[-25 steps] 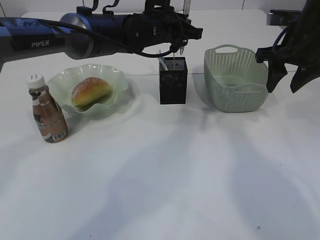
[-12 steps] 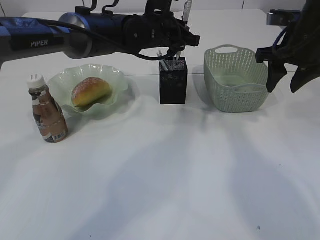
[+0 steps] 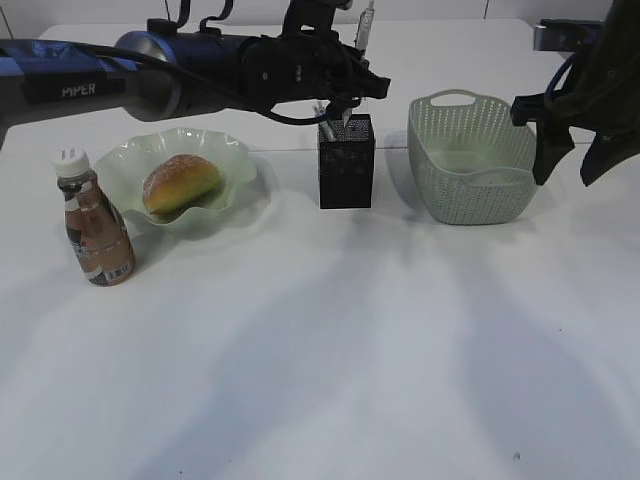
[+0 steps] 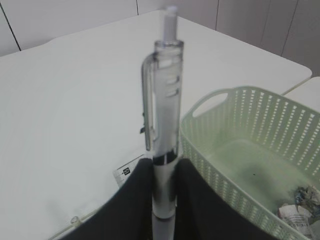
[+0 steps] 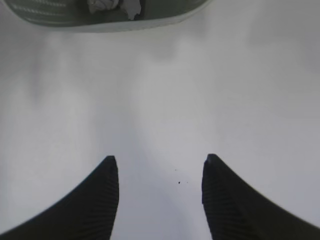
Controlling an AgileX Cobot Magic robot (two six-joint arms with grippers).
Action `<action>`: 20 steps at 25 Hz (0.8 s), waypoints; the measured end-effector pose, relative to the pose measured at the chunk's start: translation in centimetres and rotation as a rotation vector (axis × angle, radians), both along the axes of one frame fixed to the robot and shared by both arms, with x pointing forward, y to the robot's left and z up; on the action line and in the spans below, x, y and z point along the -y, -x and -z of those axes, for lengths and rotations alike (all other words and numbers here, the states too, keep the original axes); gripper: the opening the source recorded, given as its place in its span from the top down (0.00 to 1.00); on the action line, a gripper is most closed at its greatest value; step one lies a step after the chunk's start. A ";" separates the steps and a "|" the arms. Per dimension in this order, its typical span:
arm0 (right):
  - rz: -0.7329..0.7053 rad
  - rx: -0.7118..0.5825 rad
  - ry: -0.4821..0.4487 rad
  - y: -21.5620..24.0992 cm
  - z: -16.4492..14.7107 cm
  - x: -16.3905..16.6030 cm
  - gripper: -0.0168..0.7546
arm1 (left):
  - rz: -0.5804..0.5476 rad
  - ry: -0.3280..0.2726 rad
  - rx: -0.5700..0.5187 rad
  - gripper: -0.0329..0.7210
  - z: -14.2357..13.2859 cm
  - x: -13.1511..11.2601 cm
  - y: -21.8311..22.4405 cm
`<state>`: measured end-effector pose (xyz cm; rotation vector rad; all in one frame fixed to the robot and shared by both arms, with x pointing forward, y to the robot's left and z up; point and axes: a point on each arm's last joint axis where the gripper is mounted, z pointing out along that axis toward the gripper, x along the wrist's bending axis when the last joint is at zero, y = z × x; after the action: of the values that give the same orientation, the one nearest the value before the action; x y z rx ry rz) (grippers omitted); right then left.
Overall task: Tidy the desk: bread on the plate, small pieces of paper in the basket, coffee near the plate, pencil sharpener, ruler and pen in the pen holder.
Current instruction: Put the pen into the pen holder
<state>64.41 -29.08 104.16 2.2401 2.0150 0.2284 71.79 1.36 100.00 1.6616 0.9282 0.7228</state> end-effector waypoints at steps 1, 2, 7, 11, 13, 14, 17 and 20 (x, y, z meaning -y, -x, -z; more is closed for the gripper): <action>0.000 0.000 0.000 0.0 0.0 0.0 0.43 | 0.000 0.000 0.000 0.82 0.0 0.0 0.0; 0.000 0.000 0.000 0.0 0.0 0.0 0.43 | 0.000 0.001 0.002 0.82 0.0 0.0 0.0; 0.000 0.000 0.000 0.0 0.0 0.0 0.43 | -0.011 0.017 0.034 0.82 -0.3 -0.3 -0.3; 0.000 0.000 0.000 0.0 0.0 0.0 0.43 | -0.023 0.022 0.044 0.82 -0.4 -0.8 -0.6; 0.000 0.000 0.000 0.0 0.0 0.0 0.43 | -0.025 0.019 0.039 0.81 0.0 -0.9 -0.8; 0.000 0.000 0.000 0.0 0.0 0.0 0.43 | -0.026 0.018 0.038 0.81 0.1 -0.9 -0.8; 0.000 0.000 0.000 0.0 0.0 0.0 0.43 | -0.026 0.012 0.027 0.81 0.9 -0.8 -0.9; 0.000 0.000 0.000 0.0 0.0 0.0 0.43 | -0.025 0.010 0.025 0.81 1.0 -0.8 -0.9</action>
<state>64.41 -29.08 104.16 2.2401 2.0150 0.2284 72.71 2.16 98.96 1.6312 0.9357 0.7530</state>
